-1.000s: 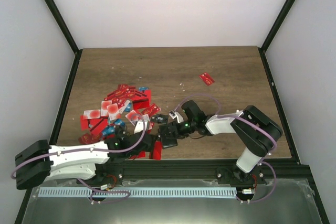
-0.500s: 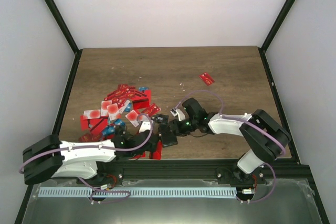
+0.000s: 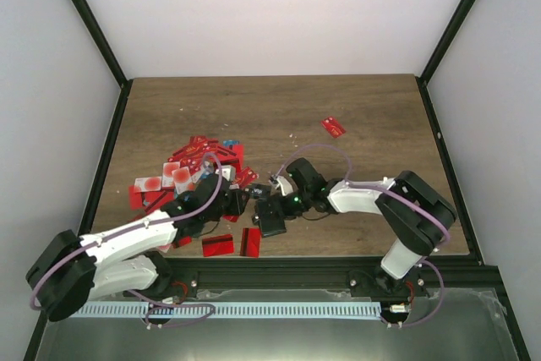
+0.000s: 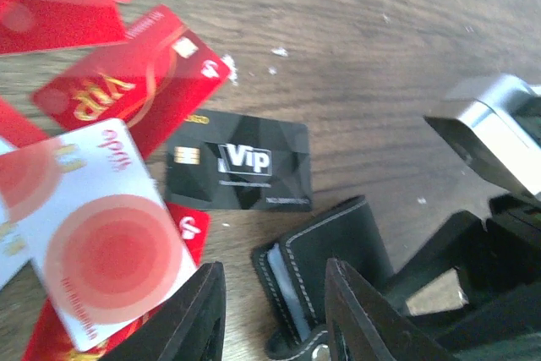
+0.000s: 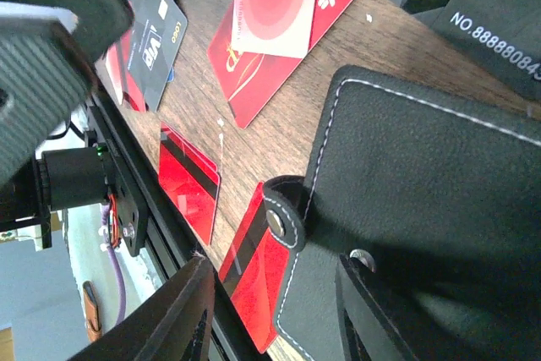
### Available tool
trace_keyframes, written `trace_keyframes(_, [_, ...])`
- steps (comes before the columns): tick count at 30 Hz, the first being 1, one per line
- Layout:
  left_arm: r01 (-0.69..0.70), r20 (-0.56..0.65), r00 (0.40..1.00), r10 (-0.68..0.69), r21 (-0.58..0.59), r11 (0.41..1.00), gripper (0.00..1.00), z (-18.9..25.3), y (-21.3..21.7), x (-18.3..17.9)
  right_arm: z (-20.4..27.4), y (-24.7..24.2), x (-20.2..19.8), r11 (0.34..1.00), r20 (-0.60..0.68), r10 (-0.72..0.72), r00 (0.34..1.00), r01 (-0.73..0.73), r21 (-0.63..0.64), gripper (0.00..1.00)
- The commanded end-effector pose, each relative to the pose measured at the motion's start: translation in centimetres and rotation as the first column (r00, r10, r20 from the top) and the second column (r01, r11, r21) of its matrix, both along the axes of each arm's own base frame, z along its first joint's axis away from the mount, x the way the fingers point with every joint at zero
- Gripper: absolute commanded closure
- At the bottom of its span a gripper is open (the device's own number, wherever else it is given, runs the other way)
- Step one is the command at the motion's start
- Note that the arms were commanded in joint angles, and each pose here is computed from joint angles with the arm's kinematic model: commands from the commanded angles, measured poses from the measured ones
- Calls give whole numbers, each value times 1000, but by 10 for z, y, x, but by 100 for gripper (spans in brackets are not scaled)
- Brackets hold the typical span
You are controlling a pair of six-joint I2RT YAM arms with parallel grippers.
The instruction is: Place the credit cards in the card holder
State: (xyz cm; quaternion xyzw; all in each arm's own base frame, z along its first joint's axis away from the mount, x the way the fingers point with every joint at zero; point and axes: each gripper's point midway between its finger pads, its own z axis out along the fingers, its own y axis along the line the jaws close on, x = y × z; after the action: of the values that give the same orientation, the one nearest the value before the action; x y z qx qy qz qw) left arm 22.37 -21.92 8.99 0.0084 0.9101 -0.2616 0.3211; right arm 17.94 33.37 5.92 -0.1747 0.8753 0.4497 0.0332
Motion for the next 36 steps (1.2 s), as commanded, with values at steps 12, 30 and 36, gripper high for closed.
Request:
trace_keyframes(12, [307,-180,928,-326,-128,943,80,-41,-57,8,-4,18,11,1000,8,22,1000,-22,7,60])
trace_keyframes(30, [280,-249,920,-302,-120,952,85,-73,-48,-2,-9,24,12,999,-11,39,999,-39,14,79])
trace_keyframes(36, [277,-250,921,-298,-115,954,85,-74,-47,-2,-9,25,13,999,-13,41,999,-41,17,87])
